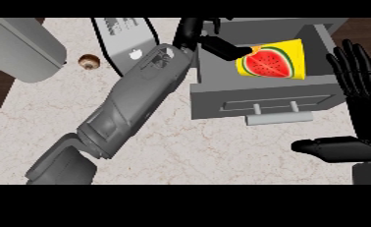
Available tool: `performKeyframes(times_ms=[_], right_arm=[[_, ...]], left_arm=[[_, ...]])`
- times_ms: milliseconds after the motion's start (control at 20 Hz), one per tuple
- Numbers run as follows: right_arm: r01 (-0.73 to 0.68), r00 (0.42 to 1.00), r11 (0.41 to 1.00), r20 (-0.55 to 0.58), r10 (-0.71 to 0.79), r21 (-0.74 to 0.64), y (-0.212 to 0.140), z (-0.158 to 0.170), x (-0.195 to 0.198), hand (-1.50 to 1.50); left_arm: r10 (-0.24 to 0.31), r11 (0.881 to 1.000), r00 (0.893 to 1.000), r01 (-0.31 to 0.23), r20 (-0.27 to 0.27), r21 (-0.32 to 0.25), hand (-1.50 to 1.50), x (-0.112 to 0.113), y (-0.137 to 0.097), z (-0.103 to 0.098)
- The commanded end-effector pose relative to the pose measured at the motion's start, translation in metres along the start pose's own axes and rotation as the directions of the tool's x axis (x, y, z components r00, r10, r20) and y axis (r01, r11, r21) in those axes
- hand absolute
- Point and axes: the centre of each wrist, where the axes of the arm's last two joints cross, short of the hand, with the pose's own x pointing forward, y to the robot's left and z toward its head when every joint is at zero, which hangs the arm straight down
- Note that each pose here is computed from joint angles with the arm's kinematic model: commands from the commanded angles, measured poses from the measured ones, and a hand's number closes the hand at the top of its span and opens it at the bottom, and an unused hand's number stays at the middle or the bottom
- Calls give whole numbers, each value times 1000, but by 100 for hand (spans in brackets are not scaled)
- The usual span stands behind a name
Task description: Pick up the cup, place it into the drawer and close the drawer
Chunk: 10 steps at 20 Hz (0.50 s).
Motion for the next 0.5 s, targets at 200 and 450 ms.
performKeyframes(times_ms=[200,450], right_arm=[[13,1000,1000,11,-13,22,4,-8,2,-150],[0,1000,1000,30,-1,30,-4,-5,6,-150]], left_arm=[[-163,987,984,162,-74,-15,-150,-17,-8,10],[-170,985,984,170,-52,-7,-150,-15,-8,8]])
